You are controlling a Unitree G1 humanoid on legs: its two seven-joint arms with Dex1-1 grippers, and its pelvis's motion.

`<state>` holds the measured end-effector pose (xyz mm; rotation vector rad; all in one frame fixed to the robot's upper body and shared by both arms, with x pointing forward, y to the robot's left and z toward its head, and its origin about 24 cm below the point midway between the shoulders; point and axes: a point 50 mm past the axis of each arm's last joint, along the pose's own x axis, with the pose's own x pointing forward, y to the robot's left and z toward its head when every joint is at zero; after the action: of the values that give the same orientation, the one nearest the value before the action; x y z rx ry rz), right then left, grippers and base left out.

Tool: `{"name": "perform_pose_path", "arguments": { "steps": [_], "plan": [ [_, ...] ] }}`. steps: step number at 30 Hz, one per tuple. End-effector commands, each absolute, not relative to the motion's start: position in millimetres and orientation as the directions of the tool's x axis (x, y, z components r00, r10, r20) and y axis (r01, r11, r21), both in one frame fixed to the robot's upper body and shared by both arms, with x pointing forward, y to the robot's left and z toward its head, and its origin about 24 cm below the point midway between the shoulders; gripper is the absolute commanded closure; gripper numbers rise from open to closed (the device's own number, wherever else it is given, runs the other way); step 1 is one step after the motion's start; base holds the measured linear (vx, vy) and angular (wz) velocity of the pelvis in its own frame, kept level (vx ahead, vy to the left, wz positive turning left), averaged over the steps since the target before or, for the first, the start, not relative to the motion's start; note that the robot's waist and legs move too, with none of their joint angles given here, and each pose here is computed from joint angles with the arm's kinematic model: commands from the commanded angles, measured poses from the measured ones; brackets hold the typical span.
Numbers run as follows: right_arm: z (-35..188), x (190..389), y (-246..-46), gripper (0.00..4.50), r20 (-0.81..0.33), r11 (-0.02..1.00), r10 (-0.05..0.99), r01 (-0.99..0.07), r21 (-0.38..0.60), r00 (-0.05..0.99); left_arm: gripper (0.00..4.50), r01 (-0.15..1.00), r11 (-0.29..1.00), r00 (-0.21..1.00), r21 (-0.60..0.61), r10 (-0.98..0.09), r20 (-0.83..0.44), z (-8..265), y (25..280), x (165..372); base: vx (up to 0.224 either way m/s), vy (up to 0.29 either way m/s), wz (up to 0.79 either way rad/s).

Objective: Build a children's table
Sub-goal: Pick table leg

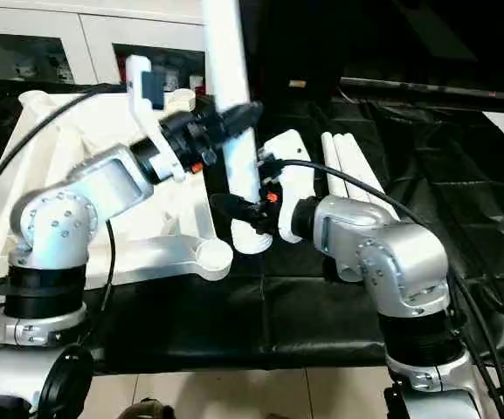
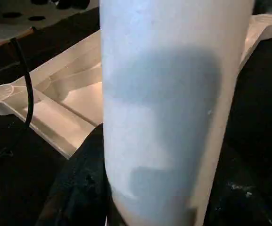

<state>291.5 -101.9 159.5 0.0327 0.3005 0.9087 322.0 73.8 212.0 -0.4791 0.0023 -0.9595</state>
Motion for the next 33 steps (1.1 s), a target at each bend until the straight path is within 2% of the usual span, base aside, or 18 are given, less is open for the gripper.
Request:
{"name": "perform_pose_path", "arguments": {
  "steps": [1,3,4,12,21,33],
  "plan": [
    [172,291.3,-98.4,2.22,-0.176,0.577,0.814,-0.806,0.132,0.554,2.51,0.784,0.493,0.590,-0.376,-0.781,0.205,218,74,323,0.000,0.000,0.00],
    [175,292.7,-99.7,1.87,-0.154,0.567,0.823,-0.802,0.188,0.546,2.60,0.806,0.471,0.561,-0.359,-0.801,0.208,220,73,322,0.000,0.000,0.00],
    [176,293.0,-101.5,1.85,-0.149,0.567,0.824,-0.801,0.193,0.547,2.63,0.809,0.462,0.554,-0.364,-0.806,0.210,221,73,322,0.000,0.000,0.00],
    [183,290.3,-121.6,1.21,-0.159,0.553,0.833,-0.812,0.187,0.530,2.67,0.839,0.430,0.502,-0.334,-0.847,0.171,222,70,321,0.000,0.000,0.00],
    [180,289.6,-133.9,1.21,-0.197,0.568,0.823,-0.779,0.266,0.533,2.67,0.864,0.407,0.464,-0.297,-0.872,0.155,225,66,319,0.000,0.000,0.00],
    [169,285.1,-131.3,1.21,-0.265,0.558,0.828,-0.773,0.303,0.494,2.67,0.881,0.390,0.437,-0.268,-0.888,0.145,225,63,318,0.000,0.000,0.00]
  ]
}}
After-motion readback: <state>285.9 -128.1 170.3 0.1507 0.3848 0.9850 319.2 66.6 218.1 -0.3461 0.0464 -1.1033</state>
